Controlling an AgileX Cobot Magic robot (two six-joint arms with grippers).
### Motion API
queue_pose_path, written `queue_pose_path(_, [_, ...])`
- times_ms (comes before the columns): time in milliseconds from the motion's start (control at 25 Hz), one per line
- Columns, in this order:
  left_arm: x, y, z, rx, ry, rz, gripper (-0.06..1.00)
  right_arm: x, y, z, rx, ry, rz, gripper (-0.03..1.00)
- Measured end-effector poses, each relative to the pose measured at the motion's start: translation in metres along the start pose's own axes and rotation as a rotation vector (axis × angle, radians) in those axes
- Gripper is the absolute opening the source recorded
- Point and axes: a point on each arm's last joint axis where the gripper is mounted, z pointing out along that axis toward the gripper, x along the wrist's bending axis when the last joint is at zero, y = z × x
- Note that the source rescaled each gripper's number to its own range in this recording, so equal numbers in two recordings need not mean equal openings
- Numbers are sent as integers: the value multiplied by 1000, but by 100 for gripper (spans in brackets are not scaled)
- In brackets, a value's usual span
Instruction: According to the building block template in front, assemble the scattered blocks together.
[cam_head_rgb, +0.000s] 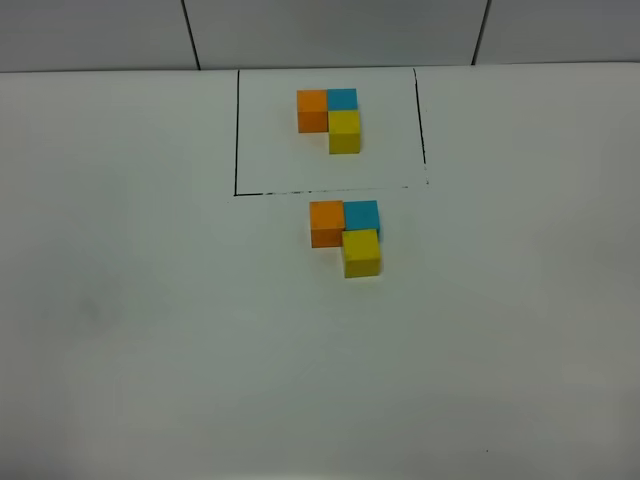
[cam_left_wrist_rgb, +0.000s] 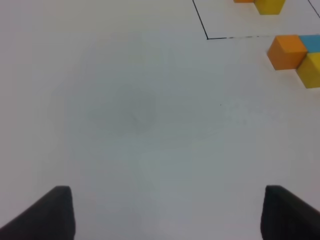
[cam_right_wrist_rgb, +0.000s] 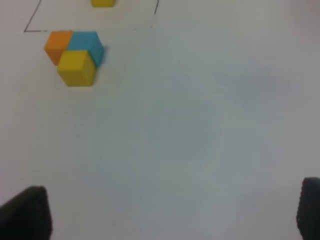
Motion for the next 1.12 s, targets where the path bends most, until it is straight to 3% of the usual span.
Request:
queue_pose_path(320, [0, 0, 0, 0, 0, 0, 62, 1, -5, -6, -48, 2, -6, 96])
queue_pose_path(720, [0, 0, 0, 0, 0, 0, 62, 0, -5, -6, -47, -8, 0, 82])
queue_pose_path(1120, [0, 0, 0, 0, 0, 0, 62, -3, -5, -6, -49, -67, 47, 81])
